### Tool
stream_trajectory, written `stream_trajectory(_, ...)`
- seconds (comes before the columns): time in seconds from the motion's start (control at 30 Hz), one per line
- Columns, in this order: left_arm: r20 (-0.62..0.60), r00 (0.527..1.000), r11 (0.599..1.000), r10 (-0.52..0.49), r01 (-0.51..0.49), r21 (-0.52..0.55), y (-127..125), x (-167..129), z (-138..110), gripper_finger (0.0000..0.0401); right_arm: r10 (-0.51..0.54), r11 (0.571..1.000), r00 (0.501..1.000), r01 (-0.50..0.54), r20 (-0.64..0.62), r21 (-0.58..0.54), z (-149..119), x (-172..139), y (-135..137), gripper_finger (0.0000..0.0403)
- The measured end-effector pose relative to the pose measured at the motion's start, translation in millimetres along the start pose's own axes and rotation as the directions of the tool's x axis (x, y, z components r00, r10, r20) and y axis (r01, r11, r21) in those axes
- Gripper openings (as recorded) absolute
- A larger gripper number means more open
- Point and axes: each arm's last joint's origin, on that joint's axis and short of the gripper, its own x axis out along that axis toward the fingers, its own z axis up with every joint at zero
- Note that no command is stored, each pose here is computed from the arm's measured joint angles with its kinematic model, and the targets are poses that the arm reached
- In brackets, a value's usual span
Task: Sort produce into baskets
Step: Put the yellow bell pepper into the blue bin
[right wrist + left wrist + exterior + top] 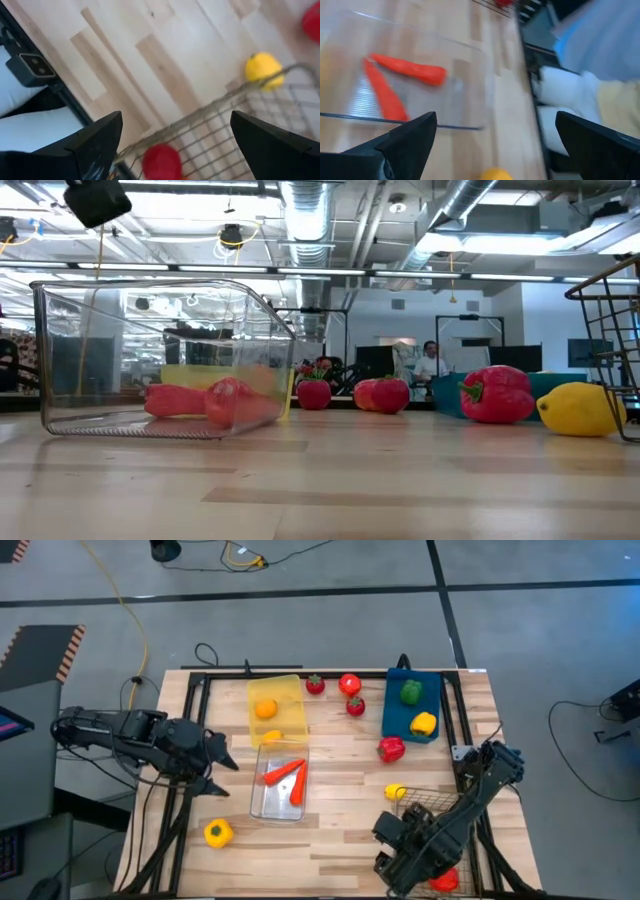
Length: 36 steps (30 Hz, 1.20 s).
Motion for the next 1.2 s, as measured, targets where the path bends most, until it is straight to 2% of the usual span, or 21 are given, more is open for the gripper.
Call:
stream_trajectory(0.2,-0.073,0.997,1.0,-0.025,0.025,-0.008,-6,7,-4,0.0394,-0.008,0.999,1.0,0.009,0.019,-0.05,22,6,-5,0.04)
stream_trajectory(0.33,-0.197,0.98,0.999,0.022,-0.03,-0.036,-9,20,-12,0.0394,0.007,0.999,1.0,-0.005,0.03,-0.043,37,9,-7,0.04)
stream_trajectory(0.53,-0.361,0.926,0.99,0.108,-0.132,-0.041,-13,42,-21,0.0394,0.015,0.999,0.999,-0.014,0.041,-0.037,58,15,-12,0.04)
stream_trajectory(0.9,-0.466,0.861,0.971,0.203,-0.24,-0.02,-24,69,-32,0.0394,-0.003,1.0,0.999,0.003,0.044,-0.012,82,21,-24,0.04)
stream_trajectory(1.2,-0.56,0.798,0.965,0.222,-0.263,0.008,-44,86,-53,0.0394,-0.006,1.0,0.999,0.006,0.044,-0.001,86,22,-26,0.04)
